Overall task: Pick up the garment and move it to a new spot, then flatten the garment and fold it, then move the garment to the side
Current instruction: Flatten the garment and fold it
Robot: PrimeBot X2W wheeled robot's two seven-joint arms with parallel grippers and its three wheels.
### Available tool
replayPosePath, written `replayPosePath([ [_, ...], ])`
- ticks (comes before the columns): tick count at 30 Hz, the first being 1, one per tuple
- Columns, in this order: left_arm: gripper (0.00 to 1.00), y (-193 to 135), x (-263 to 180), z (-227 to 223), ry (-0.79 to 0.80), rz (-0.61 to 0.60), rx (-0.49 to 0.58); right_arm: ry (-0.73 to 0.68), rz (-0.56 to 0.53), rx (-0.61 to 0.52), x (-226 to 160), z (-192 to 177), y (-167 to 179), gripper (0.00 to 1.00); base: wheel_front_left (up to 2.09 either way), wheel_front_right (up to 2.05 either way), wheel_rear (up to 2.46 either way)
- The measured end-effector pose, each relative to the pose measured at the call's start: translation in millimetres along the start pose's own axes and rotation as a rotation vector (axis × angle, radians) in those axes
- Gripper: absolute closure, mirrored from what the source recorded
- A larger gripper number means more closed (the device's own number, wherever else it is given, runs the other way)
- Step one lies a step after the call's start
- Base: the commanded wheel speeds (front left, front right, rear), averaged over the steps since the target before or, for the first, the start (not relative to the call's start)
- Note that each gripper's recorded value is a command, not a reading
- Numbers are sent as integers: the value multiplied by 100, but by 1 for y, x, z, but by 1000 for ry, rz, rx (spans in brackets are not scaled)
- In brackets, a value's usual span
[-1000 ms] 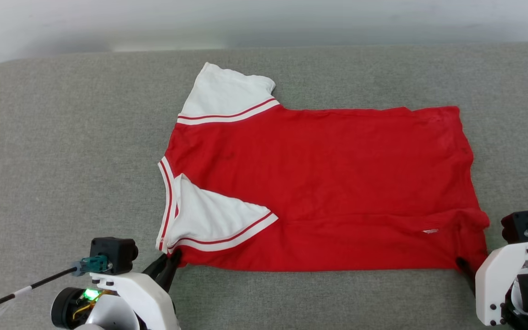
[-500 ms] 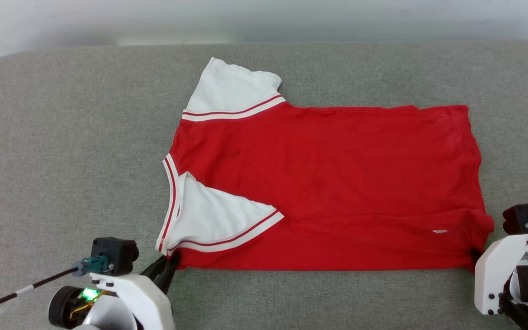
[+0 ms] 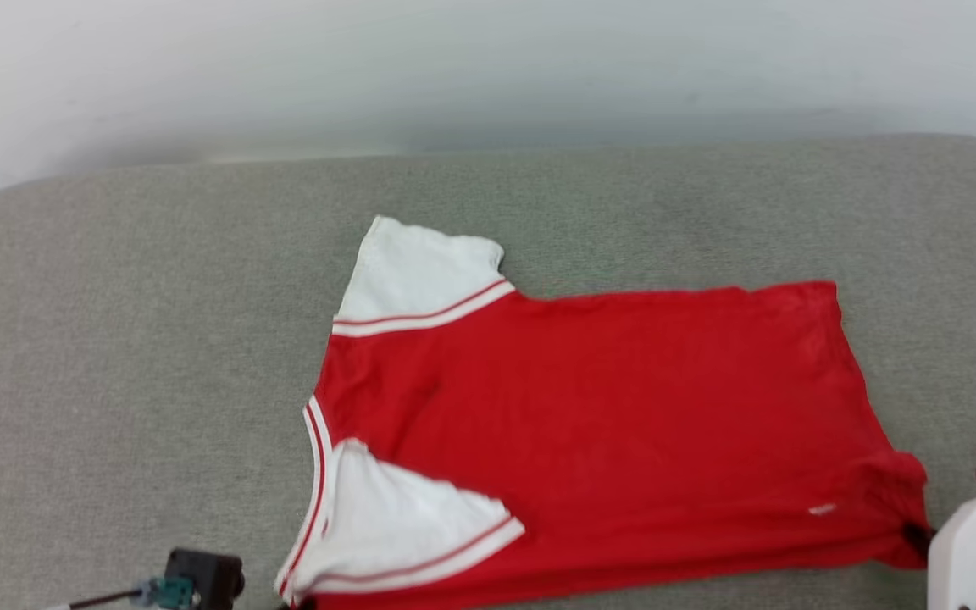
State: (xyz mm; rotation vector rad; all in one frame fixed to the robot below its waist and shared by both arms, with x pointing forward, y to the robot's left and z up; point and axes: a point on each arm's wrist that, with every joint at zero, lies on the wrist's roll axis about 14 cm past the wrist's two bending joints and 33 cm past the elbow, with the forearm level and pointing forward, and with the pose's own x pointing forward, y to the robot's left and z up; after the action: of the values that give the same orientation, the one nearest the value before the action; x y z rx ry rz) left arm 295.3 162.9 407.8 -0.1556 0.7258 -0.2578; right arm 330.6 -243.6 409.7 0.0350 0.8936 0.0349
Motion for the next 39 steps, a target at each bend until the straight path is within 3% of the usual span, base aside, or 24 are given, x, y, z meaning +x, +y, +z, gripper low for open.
replayPosePath([
  [10,100,-16,-4,-37,93,-53,-34,88,-25,46,-13,-43,-10,100,0,0,0],
  [11,68,-18,-4,-39,95,-63,-37,93,-23,47,-12,-45,-9,100,0,0,0],
  [12,1,-19,-4,-38,89,-70,-32,89,-24,37,-12,-45,-9,77,0,0,0],
  [13,0,-18,-3,-36,74,-68,-28,74,-29,29,-11,-44,-9,0,0,0,0],
  [18,0,-15,1,-2,-97,-65,-12,-17,-36,3,-13,-28,-11,0,0,0,0],
  [23,0,-17,-6,74,-459,-71,45,-206,-70,-92,-24,14,-16,0,0,0,0],
  [32,0,-17,-23,137,-718,-23,84,-639,-28,-121,-60,88,5,0,0,0,0],
  [39,0,-23,-36,157,-849,-7,78,-880,-5,-84,-84,110,18,0,0,0,0],
])
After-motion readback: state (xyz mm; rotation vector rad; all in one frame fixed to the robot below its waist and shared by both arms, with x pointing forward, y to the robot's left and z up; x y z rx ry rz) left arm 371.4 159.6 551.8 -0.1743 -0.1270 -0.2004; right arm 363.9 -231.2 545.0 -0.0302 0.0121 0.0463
